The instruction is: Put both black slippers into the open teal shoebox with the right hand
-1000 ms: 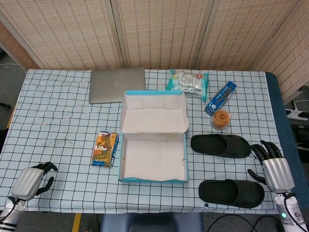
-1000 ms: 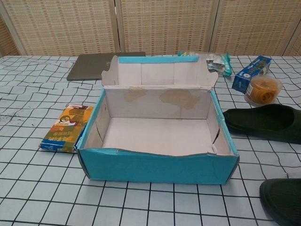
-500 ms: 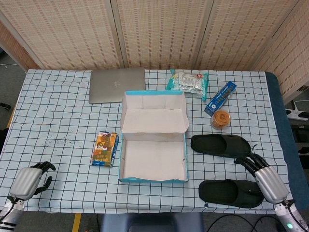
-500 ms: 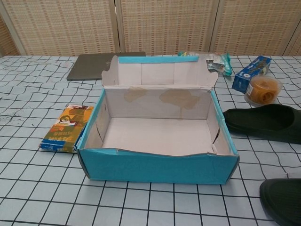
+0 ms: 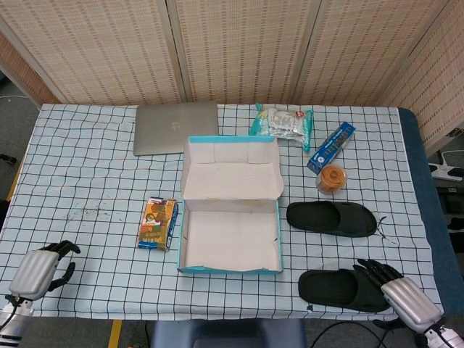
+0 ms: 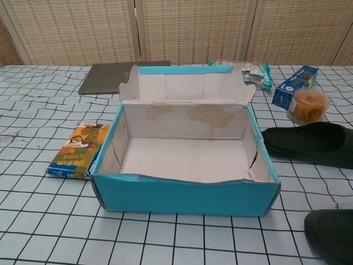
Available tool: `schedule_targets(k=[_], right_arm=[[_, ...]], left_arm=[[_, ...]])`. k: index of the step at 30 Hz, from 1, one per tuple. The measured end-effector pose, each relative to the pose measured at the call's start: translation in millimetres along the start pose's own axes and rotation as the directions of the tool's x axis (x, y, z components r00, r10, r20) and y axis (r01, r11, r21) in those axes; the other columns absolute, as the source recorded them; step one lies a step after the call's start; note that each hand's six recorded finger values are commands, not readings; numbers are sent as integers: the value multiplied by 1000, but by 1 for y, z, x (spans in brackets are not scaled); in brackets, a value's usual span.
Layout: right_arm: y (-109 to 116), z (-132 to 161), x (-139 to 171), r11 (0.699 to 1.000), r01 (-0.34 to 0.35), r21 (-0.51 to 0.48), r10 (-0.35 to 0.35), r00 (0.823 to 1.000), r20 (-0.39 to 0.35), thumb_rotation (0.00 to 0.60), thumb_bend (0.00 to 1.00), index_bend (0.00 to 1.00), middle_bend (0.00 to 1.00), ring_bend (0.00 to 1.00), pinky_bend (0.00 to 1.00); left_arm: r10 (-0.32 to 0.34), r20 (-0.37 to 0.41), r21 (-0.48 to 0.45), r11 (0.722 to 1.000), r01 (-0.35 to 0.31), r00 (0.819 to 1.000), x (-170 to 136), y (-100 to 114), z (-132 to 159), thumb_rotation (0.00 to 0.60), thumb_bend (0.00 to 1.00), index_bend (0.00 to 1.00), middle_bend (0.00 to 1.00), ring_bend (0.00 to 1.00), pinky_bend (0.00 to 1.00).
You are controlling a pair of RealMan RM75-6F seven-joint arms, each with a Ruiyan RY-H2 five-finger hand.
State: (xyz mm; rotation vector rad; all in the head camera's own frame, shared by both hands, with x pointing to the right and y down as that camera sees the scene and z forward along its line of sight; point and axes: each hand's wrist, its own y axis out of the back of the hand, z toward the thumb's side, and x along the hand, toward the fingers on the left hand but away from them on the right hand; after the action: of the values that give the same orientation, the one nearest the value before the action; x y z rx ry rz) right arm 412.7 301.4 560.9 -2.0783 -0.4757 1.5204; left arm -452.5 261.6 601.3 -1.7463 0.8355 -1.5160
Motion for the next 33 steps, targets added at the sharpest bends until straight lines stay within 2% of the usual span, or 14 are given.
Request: schedule_targets(k=[4, 11, 18, 23, 33], right_arm=[[-8, -2, -6, 999, -19, 46, 18, 999, 31, 600, 0, 0, 0, 0, 87], [-15, -7, -25, 998, 18, 64, -22, 998, 59, 600, 0, 0, 0, 0, 73], [-26, -9, -41, 999, -36, 16, 35, 998, 55, 600, 0, 0, 0, 0, 70], [-30, -12, -45, 999, -52, 8, 51, 997, 65, 600, 0, 0, 0, 0, 69], [-44, -15, -51, 992, -127, -11, 127, 990, 66, 600, 0, 0, 0, 0, 69]], left_arm=[[5, -2, -7, 1000, -5, 1000, 0, 1, -1, 600, 471, 408, 369, 420, 602], [3, -1, -8, 1000, -3, 1000, 0, 1, 0, 600, 471, 408, 370, 420, 602], [3, -4, -11, 1000, -3, 1000, 0, 1, -1, 600, 472, 408, 370, 420, 602], [6, 2, -5, 1000, -6, 1000, 0, 2, 0, 600, 472, 408, 370, 420, 601], [-1, 2, -6, 1000, 1, 1000, 0, 1, 1, 600, 472, 408, 370, 420, 601]])
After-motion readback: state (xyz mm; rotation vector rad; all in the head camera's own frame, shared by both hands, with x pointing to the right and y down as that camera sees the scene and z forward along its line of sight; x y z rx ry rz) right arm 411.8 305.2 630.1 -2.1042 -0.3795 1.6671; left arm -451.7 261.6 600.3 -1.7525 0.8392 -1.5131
